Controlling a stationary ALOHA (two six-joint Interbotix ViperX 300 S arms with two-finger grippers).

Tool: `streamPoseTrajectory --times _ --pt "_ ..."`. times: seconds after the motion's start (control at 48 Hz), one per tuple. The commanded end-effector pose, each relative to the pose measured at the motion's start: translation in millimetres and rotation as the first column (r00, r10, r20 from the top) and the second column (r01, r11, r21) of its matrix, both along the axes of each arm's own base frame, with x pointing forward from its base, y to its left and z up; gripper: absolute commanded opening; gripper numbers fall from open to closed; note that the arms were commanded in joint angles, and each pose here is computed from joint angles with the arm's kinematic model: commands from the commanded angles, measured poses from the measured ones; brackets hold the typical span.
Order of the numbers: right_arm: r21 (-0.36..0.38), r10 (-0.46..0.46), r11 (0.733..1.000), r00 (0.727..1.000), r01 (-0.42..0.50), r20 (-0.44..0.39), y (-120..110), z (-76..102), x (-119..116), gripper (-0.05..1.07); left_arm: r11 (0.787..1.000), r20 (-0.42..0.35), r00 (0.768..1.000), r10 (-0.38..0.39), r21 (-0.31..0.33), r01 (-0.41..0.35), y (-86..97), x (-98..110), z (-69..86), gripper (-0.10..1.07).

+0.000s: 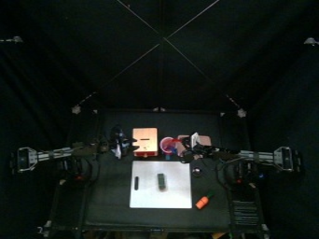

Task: Grab knife with other arm

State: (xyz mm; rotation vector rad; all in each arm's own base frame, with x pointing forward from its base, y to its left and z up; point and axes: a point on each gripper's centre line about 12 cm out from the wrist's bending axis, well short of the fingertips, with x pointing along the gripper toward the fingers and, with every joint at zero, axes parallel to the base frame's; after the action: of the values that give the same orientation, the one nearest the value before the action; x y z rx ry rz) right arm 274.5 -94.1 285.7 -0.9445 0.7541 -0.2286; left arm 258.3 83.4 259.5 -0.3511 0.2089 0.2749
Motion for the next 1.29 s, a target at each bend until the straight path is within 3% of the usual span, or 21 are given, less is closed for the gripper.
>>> streamPoseTrajectory --times 0.0,0.208,0.562,0.729,0.917,1.167,1.271 --pt "-0.011 -0.001 1.0 0.998 0.001 0.065 0.9 18.1 -9.2 0.34 1.0 0.015 1.0 0.004 0.003 -0.004 1.6 1.0 4.9 0.86" --pt "0.026 -0.012 1.0 0.991 0.008 0.132 8.0 23.3 -31.8 0.34 1.0 0.013 1.0 0.005 0.003 -0.005 2.0 1.1 4.5 0.86" --pt "0.196 -0.031 0.98 0.969 -0.018 0.244 23.1 23.6 -50.6 0.33 1.0 0.016 1.0 0.005 0.004 -0.005 2.0 1.1 5.5 0.86" --pt "0.313 -0.005 0.943 0.932 -0.117 0.362 36.7 28.0 -45.6 0.33 1.0 0.009 1.0 0.001 0.005 -0.001 1.1 0.2 2.6 0.86" --pt "0.412 -0.001 0.88 0.866 -0.237 0.5 47.6 25.4 -38.3 0.33 0.999 0.0 1.0 -0.015 0.029 0.015 -0.5 0.0 1.0 0.86" --pt "0.512 -0.072 0.8 0.795 -0.314 0.602 54.1 15.8 -41.3 0.33 0.996 0.0 0.998 -0.058 0.072 0.058 -5.3 1.3 1.8 0.86" --pt "0.572 -0.135 0.752 0.773 -0.327 0.62 55.2 7.6 -43.1 0.33 0.991 0.001 0.996 -0.093 0.092 0.093 -11.2 2.6 1.7 0.86"
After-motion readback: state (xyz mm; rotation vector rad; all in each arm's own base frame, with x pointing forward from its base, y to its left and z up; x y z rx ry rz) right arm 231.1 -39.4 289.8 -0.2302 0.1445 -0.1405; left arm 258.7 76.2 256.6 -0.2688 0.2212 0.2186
